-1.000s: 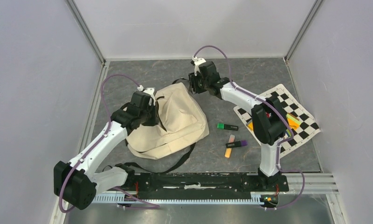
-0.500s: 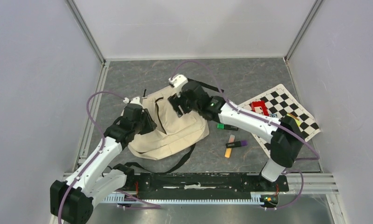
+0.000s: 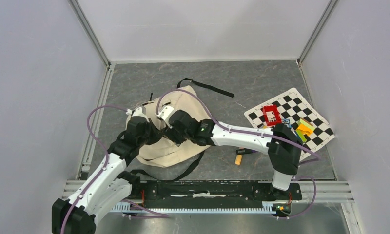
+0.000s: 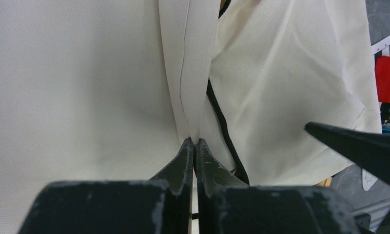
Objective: Pack the student bag
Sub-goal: Adjust the student bag at the center of the board.
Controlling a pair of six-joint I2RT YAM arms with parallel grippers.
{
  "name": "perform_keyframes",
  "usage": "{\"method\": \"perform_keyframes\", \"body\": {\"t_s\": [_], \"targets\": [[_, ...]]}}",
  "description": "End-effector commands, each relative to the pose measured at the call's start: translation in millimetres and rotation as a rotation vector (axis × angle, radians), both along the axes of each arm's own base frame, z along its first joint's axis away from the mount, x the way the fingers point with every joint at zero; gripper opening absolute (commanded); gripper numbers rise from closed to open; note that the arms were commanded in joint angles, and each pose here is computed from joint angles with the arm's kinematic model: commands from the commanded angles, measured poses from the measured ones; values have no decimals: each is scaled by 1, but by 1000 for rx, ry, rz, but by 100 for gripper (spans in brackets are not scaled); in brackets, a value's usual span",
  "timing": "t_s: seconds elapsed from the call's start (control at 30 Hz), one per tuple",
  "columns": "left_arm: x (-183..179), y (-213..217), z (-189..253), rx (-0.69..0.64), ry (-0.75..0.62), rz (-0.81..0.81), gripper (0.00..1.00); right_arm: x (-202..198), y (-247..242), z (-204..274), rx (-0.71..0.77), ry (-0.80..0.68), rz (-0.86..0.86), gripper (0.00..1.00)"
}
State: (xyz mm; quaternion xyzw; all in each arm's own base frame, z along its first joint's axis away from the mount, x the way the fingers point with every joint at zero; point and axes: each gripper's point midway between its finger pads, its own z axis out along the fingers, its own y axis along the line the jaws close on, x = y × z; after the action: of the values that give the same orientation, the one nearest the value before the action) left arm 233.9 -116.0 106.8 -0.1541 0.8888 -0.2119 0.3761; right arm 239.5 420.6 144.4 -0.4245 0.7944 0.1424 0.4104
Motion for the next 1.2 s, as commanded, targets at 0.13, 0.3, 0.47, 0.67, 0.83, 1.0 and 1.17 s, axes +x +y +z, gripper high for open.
{"method": "perform_keyframes", "body": {"t_s": [0.13, 0.3, 0.47, 0.67, 0.83, 1.0, 1.17], "targets": [[-1, -10, 1, -76, -11, -9, 2, 0, 13, -19, -94, -64, -32, 65], [-2, -10, 1, -89, -15, -7, 2, 4, 17, -30, -136, -109, -90, 69], [-4, -7, 3, -94, -28, 9, 2, 6, 16, -48, -175, -116, -125, 71], [-7, -4, 0, -94, -20, 30, 2, 18, 1, -42, -187, -186, -215, 35], [-10, -3, -5, -99, -1, 40, 2, 27, -2, 12, -62, -244, -291, 11], [-10, 9, -12, -68, 14, 115, 2, 25, -22, 63, 153, -285, -375, 2], [-11, 12, -17, -77, 22, 143, 2, 19, -41, 77, 297, -289, -419, 0]]}}
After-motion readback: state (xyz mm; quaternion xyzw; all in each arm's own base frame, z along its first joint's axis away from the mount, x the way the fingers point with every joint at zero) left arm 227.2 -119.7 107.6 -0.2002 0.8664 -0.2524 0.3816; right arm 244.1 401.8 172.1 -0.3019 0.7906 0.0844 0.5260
